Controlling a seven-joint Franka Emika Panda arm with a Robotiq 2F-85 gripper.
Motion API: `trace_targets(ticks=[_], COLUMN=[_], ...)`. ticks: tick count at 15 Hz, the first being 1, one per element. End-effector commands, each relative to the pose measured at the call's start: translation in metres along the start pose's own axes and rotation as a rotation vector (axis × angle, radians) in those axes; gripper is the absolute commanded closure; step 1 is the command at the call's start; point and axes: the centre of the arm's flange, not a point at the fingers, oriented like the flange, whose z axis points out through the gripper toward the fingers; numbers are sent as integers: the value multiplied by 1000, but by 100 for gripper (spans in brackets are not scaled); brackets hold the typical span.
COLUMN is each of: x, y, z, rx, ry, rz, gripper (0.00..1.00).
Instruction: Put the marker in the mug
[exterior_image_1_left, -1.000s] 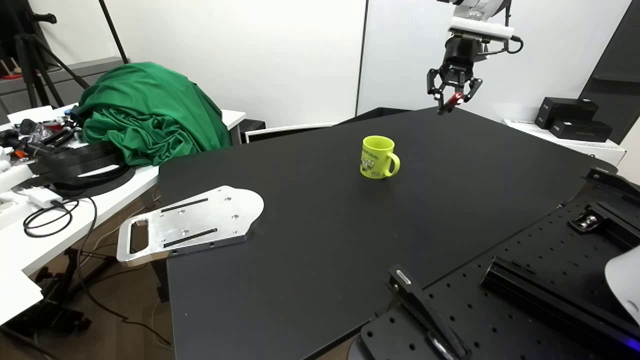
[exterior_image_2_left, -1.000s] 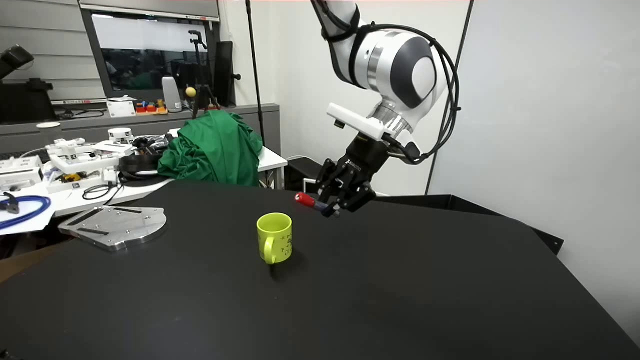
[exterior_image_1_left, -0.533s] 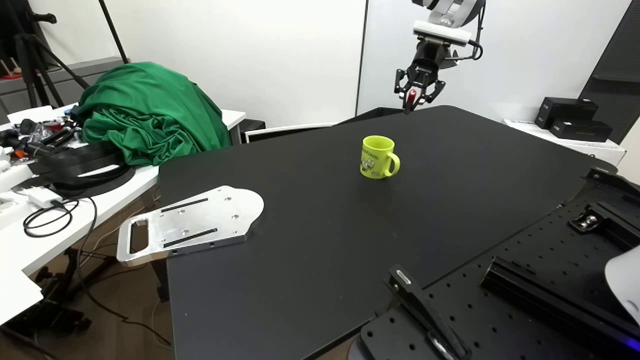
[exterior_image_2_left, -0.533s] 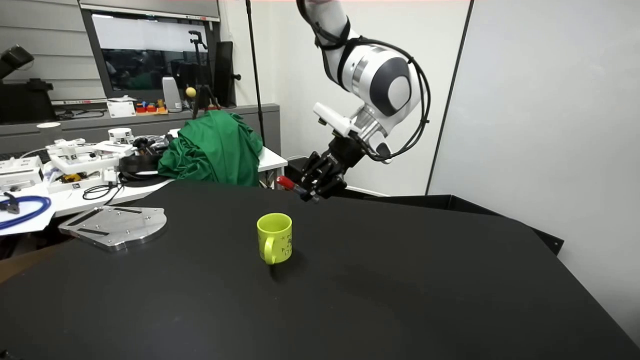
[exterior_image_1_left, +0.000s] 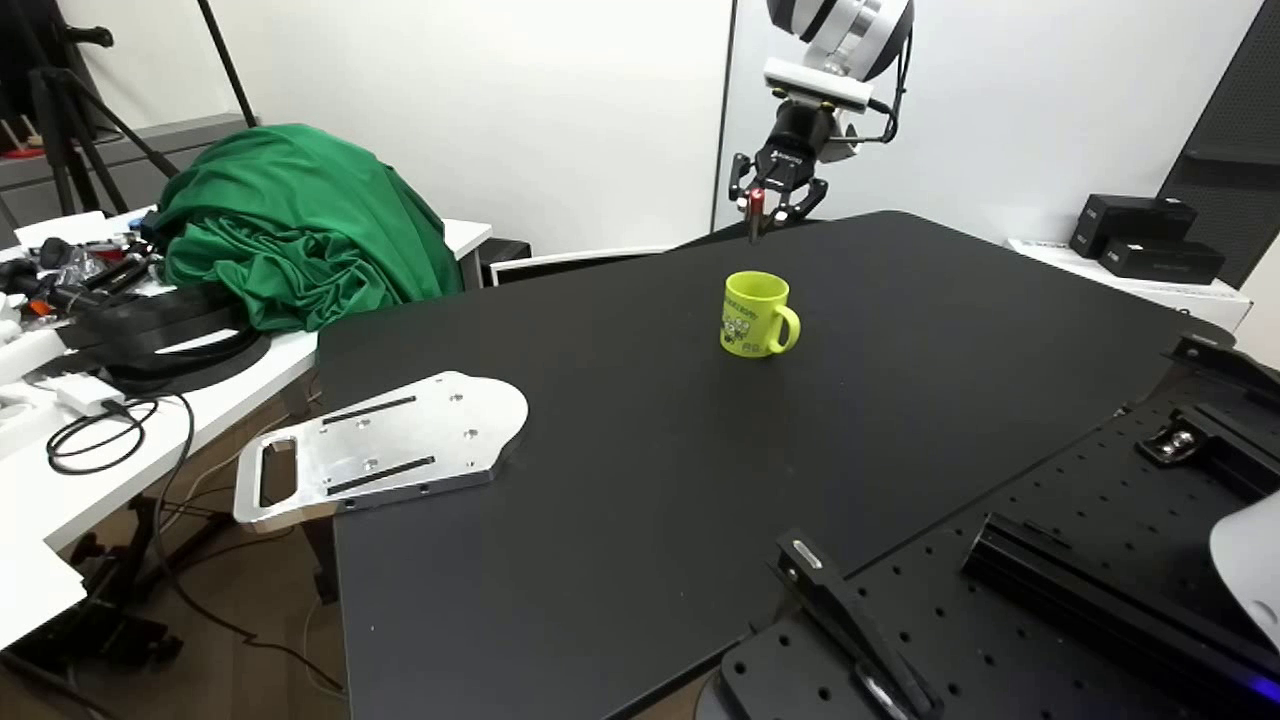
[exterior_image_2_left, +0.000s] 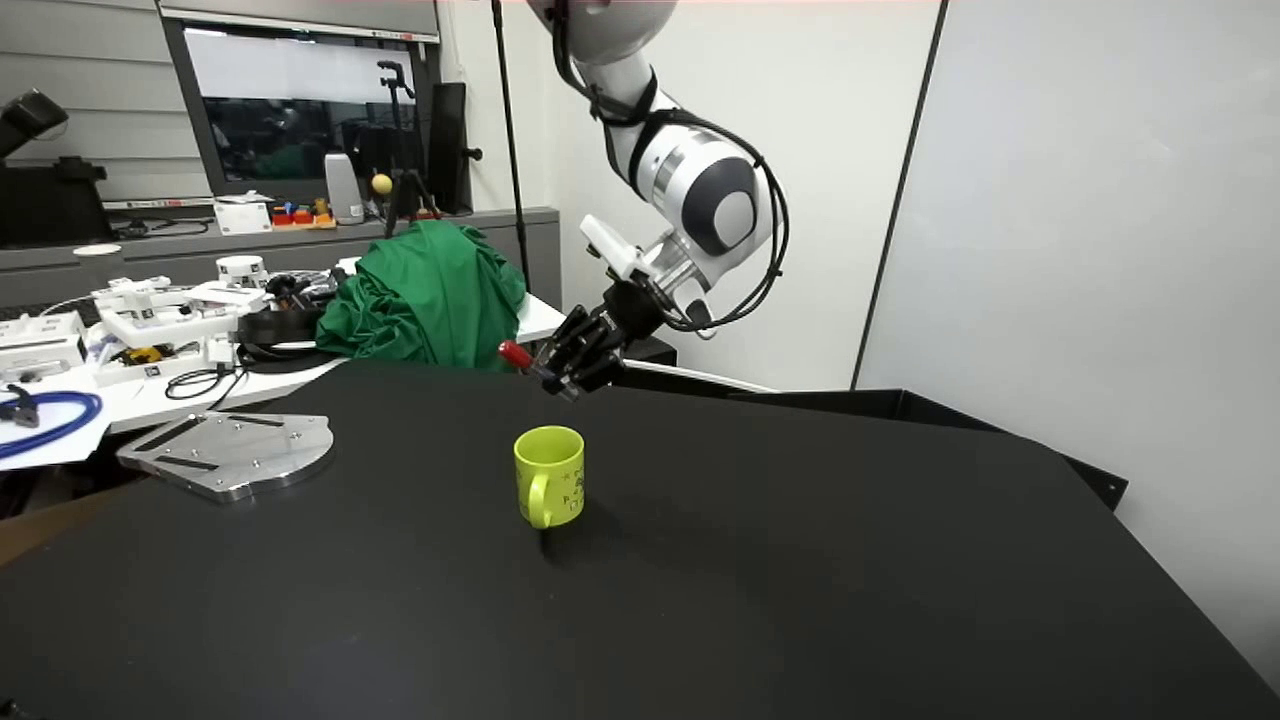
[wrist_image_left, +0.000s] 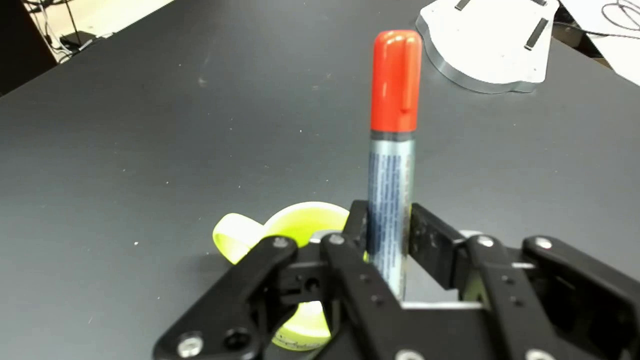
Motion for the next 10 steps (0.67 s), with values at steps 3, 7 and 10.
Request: trace_targets(ticks=[3,7,10], x=[28,45,56], y=[2,18,31], z=[36,62,73], rx=[38,46,48], ry=[-110,-146,-161], rz=[103,147,176], gripper=[94,94,94])
